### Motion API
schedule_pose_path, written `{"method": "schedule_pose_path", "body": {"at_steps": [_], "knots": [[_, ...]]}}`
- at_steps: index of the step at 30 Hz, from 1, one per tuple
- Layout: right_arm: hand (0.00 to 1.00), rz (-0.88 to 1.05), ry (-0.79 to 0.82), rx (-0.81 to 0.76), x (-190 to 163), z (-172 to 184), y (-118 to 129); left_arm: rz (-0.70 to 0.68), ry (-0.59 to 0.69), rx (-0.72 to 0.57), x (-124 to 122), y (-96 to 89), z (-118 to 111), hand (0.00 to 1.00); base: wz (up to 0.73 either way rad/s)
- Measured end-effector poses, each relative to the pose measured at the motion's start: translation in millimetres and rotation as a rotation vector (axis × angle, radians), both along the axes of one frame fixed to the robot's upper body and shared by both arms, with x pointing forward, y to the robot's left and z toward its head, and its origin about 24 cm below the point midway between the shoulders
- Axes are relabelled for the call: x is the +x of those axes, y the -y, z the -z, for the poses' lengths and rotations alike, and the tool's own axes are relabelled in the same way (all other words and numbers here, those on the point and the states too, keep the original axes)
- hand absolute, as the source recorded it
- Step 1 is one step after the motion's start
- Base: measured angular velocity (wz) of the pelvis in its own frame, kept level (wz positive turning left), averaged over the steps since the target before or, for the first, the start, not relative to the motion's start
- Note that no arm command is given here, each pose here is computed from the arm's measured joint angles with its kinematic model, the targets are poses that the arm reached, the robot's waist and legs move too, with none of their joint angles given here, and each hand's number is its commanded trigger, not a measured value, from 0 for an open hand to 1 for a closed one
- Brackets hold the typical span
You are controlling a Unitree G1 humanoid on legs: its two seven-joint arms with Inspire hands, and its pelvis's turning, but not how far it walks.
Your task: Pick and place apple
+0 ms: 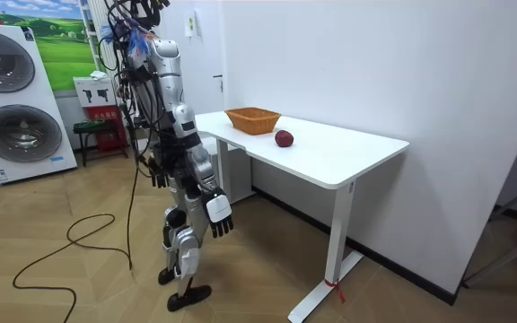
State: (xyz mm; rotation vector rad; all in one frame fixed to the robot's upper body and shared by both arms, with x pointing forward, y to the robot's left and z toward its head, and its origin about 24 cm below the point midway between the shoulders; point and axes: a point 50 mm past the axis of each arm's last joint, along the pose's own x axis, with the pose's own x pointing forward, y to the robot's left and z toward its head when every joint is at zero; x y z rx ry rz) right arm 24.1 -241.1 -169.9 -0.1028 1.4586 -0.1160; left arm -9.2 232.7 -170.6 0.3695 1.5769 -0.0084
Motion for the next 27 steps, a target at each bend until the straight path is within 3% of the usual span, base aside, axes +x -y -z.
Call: {"method": "schedule_pose_path", "body": {"at_steps": [13,18,27], "knots": [[0.0,0.033,-0.014,-0.024,-4.4,1.0,-1.5,0.005,0.003,0.007,1.5,-0.9,0.0,0.0,0.0],[0.0,0.289,0.023,-0.038,-9.3,1.1,-0.9,0.0,0.013,0.029,0.9,-2.3,-0.5,0.0,-0.03],[0.0,1.196,0.266,-0.089,4.9,-10.2,30.4,-0.146,0.083,0.117,-9.7,-15.9,-5.3,0.0,-0.07]]}}
